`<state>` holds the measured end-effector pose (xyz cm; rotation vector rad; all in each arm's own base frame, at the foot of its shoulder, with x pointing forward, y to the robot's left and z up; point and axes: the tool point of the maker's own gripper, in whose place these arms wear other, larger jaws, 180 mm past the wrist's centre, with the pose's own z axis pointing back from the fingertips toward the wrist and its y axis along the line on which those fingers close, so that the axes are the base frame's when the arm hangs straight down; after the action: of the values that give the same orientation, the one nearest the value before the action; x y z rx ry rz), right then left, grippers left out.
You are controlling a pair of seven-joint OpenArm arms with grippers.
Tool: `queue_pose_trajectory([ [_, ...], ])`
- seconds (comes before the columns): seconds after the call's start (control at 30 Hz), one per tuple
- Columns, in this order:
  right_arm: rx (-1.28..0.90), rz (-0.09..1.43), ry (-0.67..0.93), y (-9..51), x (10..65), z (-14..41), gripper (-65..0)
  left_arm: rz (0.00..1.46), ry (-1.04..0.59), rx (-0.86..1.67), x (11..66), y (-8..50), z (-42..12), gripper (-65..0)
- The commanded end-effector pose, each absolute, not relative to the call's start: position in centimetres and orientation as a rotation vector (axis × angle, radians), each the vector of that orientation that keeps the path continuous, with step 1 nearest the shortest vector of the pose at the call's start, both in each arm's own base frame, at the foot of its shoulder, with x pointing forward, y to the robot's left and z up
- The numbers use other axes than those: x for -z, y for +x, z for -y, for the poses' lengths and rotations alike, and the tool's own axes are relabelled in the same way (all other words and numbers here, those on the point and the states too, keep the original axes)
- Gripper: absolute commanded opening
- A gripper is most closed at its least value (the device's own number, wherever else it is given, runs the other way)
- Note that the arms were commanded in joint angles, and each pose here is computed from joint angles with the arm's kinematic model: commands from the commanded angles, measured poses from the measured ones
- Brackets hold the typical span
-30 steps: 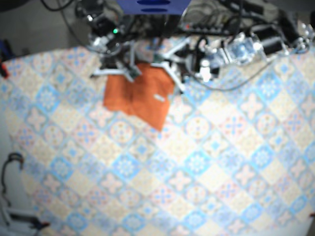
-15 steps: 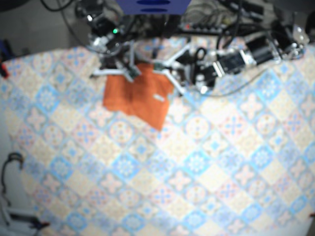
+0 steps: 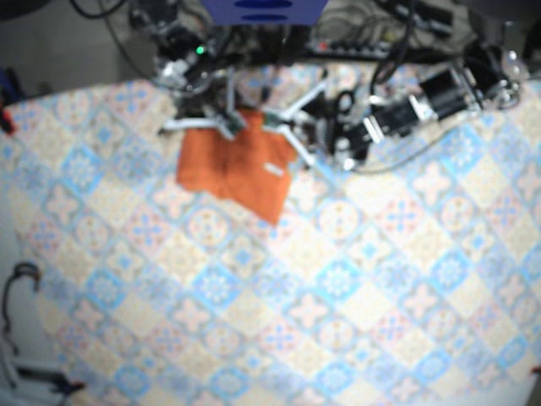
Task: Fold the T-shirt properly
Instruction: 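Fold the lifted edge over the shirt with both grippers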
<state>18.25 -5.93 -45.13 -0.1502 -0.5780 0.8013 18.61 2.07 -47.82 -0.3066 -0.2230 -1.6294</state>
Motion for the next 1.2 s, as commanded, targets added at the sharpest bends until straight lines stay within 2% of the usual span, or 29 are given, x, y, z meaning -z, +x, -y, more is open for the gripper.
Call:
queue_pose_trajectory([
  [0.0, -0.802, 0.615, -0.144, 18.8, 44.3, 5.3, -63.2, 0.263, -0.163, 1.602, 48.3, 21.3, -2.9, -65.0],
  [0.8, -0.837, 0.666, -0.100, 18.6, 42.9, 3.0, -63.2, 0.291, -0.084, 1.579, 48.3, 25.8, -3.3, -65.0],
  [1.17, -0.824, 0.705, -0.099, 19.2, 41.7, 2.8, -63.2, 0.346, -0.055, 1.473, 47.0, 28.9, -4.3, -65.0],
])
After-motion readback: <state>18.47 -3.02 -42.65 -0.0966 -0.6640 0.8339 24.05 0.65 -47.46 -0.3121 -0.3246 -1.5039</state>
